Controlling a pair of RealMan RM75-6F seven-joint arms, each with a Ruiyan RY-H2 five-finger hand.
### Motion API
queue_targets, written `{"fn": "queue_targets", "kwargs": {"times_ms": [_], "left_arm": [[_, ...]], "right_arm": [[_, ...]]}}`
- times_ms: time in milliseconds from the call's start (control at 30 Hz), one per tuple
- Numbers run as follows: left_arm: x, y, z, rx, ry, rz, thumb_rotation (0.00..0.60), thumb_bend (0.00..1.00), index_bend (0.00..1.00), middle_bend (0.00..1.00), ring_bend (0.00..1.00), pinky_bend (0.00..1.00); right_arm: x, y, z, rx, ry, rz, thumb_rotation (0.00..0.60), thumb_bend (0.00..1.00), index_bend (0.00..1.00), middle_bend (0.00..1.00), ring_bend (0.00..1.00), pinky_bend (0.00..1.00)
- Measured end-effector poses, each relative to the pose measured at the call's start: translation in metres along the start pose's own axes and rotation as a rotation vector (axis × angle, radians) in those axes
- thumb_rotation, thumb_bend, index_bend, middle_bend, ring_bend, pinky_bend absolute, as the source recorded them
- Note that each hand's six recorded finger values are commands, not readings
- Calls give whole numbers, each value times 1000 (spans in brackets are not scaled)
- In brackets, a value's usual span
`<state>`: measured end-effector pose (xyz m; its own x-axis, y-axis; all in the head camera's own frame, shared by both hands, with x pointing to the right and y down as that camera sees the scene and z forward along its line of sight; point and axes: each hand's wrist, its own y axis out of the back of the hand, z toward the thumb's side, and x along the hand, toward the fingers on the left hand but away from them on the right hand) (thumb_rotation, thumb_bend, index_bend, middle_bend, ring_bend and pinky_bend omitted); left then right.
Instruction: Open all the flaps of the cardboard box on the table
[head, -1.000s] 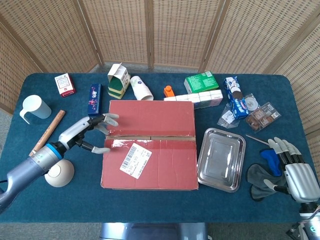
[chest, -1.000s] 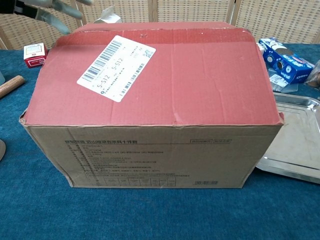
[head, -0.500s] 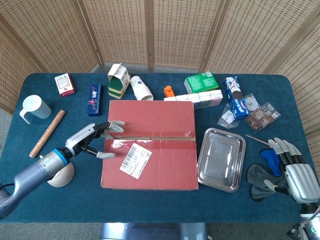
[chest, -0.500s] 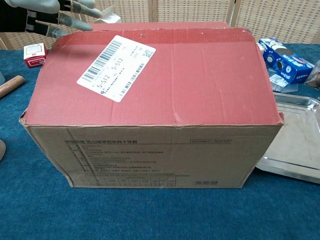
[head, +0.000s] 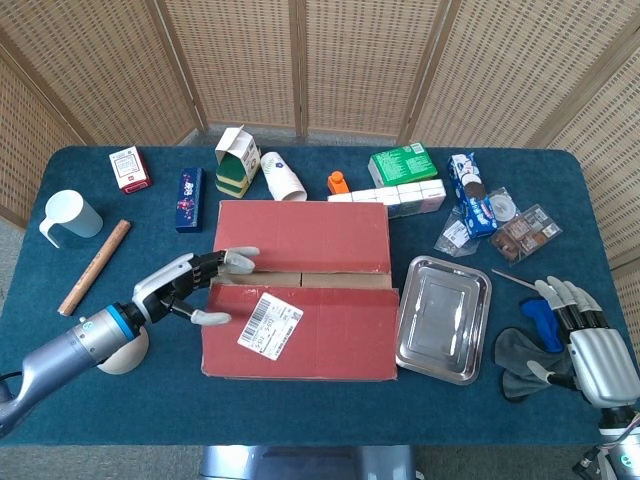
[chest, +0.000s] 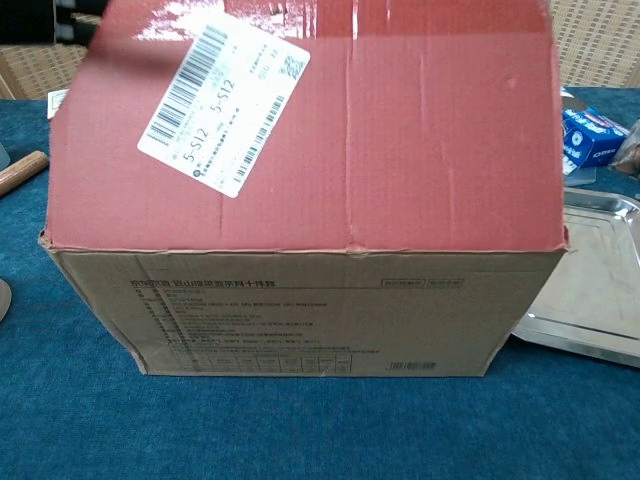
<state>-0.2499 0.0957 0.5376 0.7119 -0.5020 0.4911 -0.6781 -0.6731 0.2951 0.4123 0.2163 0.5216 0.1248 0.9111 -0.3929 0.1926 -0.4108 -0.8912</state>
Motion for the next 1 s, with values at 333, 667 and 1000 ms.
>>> {"fn": "queue_targets", "kwargs": {"times_ms": [333, 667, 1000], "left_arm": [[-14, -41, 43, -12, -154, -173, 600, 390, 258, 108, 193, 392], [-32, -82, 46, 17, -177, -320, 600, 390, 257, 98, 193, 401], [-43, -105, 33, 11, -151, -413, 600, 389, 248, 87, 193, 426]], "right_arm": [[0, -2, 0, 8, -3, 10, 600, 0, 0, 0, 0, 114], [0, -3, 0, 12, -6, 12, 600, 0, 0, 0, 0, 113], [-1, -4, -1, 17, -8, 13, 600, 0, 0, 0, 0, 114]]}}
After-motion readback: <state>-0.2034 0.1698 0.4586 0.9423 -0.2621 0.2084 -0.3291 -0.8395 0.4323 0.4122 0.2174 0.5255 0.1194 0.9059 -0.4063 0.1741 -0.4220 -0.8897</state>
